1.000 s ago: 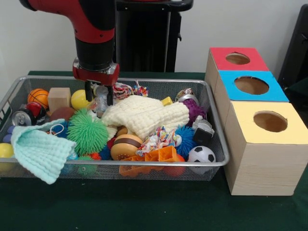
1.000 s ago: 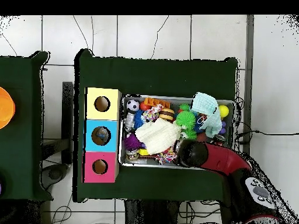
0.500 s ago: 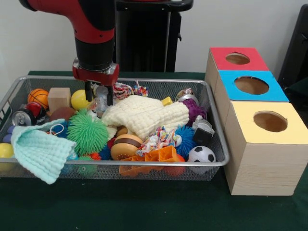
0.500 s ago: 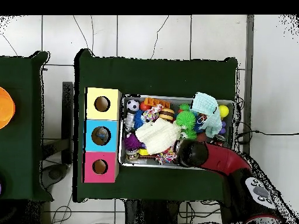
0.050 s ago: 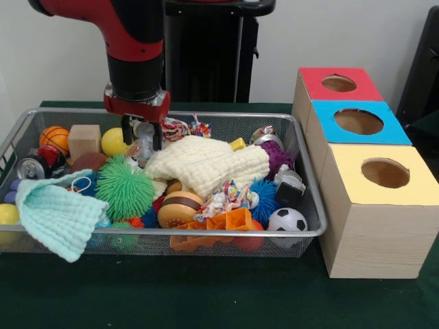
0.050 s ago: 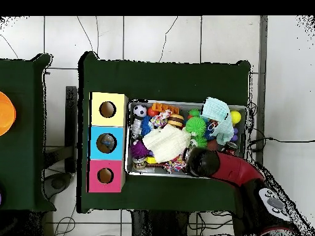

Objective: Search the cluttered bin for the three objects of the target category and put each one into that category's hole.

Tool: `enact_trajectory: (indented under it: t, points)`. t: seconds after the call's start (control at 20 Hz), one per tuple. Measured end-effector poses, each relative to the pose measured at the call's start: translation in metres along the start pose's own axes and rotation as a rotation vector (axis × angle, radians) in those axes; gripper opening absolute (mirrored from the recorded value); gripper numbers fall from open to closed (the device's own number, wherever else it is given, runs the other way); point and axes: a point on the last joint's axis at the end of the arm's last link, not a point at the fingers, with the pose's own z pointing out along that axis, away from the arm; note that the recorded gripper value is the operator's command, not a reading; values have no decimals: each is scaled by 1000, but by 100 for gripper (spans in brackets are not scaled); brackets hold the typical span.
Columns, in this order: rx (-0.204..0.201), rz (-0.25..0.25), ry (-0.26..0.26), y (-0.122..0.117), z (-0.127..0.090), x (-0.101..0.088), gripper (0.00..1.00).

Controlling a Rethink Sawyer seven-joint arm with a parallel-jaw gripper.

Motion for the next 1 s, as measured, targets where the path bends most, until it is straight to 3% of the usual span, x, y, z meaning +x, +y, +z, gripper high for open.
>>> enact_trajectory:
  t: [0.55, 1.0]
  points:
    - [-19, 55, -44, -3, 2, -3, 100]
    - [-42, 106, -52, -11, 17, -2, 100]
